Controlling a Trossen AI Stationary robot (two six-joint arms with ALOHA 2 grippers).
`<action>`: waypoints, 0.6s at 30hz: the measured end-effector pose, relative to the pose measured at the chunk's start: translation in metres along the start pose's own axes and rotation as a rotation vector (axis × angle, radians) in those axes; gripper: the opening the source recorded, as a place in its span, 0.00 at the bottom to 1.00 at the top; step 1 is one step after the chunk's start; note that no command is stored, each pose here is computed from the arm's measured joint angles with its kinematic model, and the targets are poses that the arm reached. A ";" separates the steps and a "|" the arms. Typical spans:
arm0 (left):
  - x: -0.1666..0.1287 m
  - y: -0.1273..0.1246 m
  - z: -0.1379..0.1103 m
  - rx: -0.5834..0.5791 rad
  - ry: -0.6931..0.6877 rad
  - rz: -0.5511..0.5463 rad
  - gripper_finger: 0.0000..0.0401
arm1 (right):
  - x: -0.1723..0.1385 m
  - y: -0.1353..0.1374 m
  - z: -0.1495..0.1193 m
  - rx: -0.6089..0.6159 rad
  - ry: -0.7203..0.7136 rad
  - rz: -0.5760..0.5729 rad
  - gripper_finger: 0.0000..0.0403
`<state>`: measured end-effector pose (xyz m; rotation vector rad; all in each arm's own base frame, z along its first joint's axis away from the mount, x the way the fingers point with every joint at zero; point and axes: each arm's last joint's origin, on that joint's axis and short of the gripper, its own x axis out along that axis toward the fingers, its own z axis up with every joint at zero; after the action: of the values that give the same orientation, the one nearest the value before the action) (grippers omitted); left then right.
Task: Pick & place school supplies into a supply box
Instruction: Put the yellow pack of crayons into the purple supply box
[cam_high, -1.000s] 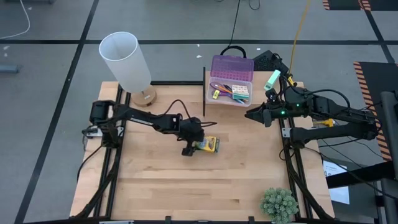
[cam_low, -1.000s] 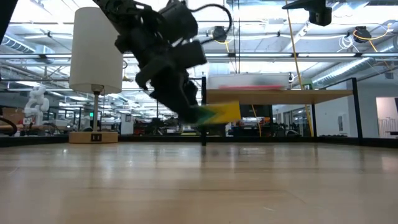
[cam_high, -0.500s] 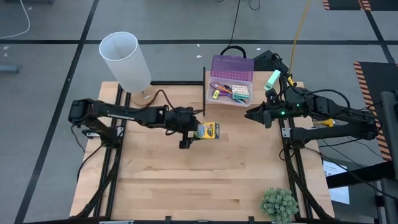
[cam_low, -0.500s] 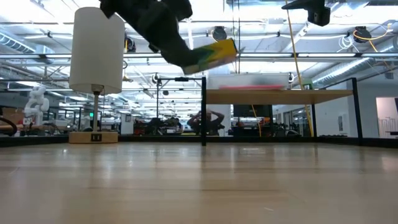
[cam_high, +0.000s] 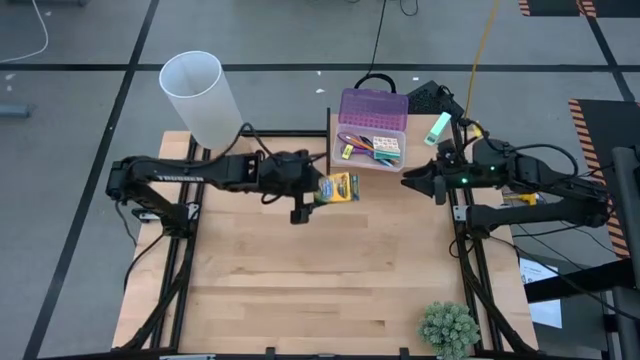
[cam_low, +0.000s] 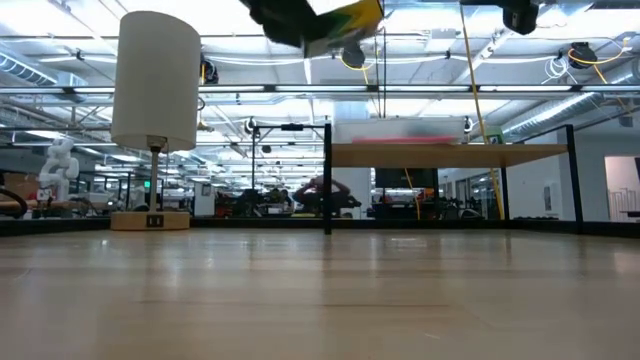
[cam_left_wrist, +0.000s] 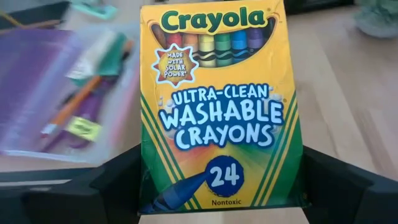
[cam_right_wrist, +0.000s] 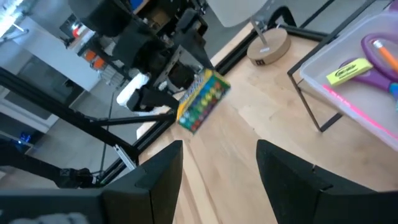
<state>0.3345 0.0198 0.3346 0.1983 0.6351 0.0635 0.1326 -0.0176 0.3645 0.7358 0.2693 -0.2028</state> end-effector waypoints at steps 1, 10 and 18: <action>-0.003 0.002 0.004 -0.003 -0.005 0.016 0.84 | -0.002 0.000 0.000 -0.003 -0.008 0.003 0.49; -0.024 0.025 0.029 -0.032 -0.074 0.156 0.84 | -0.016 0.000 0.001 -0.025 -0.075 -0.004 0.49; -0.035 0.047 0.048 -0.113 -0.210 0.307 0.84 | -0.017 0.000 0.001 -0.043 -0.084 -0.011 0.49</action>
<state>0.3345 0.0536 0.4022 0.1889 0.3865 0.3688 0.1171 -0.0172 0.3707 0.6820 0.1969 -0.2372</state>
